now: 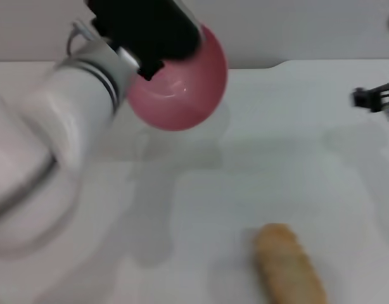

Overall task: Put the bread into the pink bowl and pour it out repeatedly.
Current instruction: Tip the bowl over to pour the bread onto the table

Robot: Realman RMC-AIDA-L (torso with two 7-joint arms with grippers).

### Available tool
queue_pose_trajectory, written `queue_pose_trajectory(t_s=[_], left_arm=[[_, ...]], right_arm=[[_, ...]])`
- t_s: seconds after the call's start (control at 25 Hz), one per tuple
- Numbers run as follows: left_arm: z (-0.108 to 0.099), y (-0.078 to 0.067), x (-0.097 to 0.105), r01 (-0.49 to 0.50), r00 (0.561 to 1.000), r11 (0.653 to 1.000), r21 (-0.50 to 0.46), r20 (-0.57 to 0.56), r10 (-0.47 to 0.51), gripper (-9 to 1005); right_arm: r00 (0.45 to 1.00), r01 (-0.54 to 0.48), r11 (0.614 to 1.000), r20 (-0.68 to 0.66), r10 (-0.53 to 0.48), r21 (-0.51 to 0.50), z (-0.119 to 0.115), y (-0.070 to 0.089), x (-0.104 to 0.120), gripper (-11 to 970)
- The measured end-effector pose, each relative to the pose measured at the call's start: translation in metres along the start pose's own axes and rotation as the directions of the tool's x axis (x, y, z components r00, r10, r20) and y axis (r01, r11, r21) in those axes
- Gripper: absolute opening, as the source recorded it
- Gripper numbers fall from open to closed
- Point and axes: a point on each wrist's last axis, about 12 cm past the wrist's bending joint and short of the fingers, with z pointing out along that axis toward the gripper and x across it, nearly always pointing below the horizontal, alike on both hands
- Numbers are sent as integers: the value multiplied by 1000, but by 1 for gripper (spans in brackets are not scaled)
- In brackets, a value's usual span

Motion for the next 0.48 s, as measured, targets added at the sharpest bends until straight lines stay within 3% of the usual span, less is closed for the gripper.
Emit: queue_pose_trajectory(t_s=[0.16, 0.32, 0.48], left_arm=[[6, 19, 2, 241, 958, 966, 94, -184, -221, 44], [7, 27, 10, 329, 907, 939, 103, -312, -283, 44], [6, 30, 14, 380, 875, 917, 122, -369, -313, 44]], right_arm=[[999, 49, 990, -8, -50, -135, 4, 23, -3, 788], [994, 104, 969, -16, -110, -225, 9, 50, -6, 788], [985, 144, 946, -52, -165, -289, 16, 71, -4, 787]])
